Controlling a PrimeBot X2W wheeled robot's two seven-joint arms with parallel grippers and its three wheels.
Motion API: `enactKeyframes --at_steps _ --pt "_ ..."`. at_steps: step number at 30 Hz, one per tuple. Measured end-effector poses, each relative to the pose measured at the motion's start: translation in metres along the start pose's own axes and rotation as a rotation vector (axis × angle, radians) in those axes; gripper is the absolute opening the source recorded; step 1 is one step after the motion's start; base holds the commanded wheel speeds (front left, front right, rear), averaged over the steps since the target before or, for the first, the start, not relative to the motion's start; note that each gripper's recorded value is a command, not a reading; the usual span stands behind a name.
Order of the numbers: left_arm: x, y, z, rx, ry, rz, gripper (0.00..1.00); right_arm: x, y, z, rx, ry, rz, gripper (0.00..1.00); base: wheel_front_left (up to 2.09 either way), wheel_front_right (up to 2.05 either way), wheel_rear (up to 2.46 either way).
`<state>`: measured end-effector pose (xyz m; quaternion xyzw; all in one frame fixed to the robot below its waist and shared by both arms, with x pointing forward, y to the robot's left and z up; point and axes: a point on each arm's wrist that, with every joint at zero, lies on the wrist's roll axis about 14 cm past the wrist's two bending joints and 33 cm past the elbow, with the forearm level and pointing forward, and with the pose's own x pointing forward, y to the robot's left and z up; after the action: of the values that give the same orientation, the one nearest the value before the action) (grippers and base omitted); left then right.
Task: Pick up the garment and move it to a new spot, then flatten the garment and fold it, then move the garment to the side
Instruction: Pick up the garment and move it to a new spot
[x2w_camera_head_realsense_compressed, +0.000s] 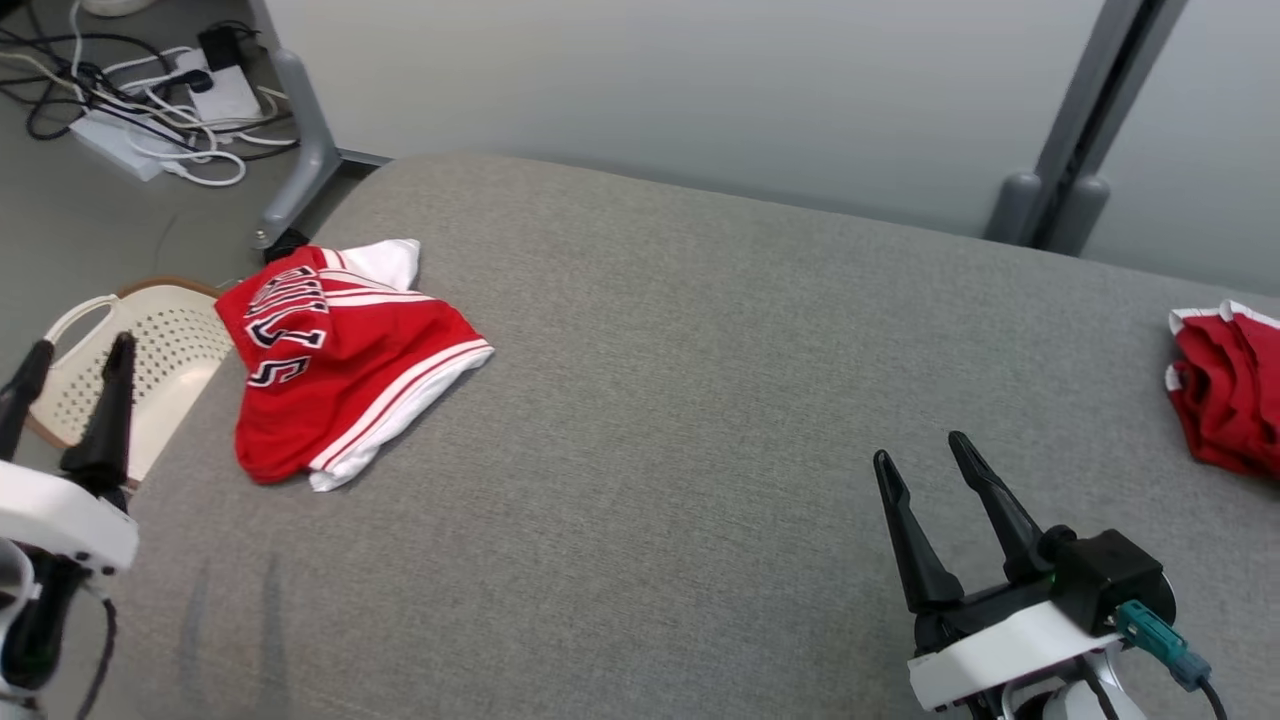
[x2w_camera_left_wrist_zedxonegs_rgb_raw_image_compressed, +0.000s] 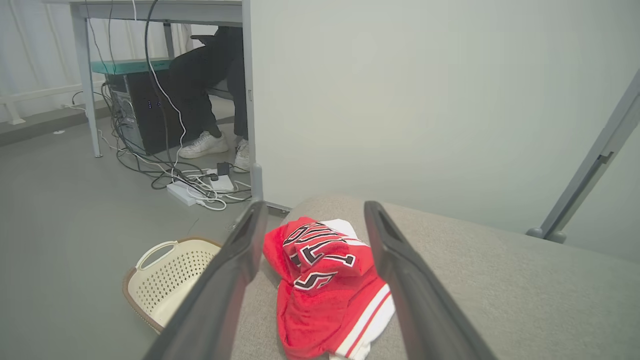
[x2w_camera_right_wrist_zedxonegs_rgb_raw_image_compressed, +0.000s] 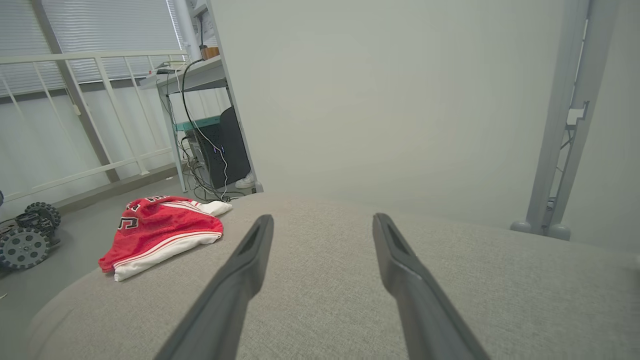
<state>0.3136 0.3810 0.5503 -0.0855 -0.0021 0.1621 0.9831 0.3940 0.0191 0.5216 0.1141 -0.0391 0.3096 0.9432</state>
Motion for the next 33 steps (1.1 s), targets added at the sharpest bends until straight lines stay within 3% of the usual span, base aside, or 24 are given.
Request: enactKeyframes --at_steps 7,19,29,33 --pt "0.06 0.007 -0.002 0.065 0.148 -0.012 1.0 -0.005 -0.034 0.001 -0.012 -0.009 -0.088 1.0 0.0 0.0 0.0" --pt "0.13 0.002 -0.068 0.009 0.569 0.0 1.0 -0.034 -0.099 0.003 -0.044 -0.015 -0.28 1.0 0.0 0.0 0.0" --pt "0.146 -0.012 -0.139 -0.055 0.849 0.015 1.0 -0.056 -0.129 -0.006 -0.057 0.02 -0.381 1.0 0.0 0.0 0.0" --pt "0.142 -0.006 -0.162 -0.024 0.953 0.043 1.0 -0.062 -0.14 -0.009 -0.063 0.031 -0.414 1.0 0.0 0.0 0.0"
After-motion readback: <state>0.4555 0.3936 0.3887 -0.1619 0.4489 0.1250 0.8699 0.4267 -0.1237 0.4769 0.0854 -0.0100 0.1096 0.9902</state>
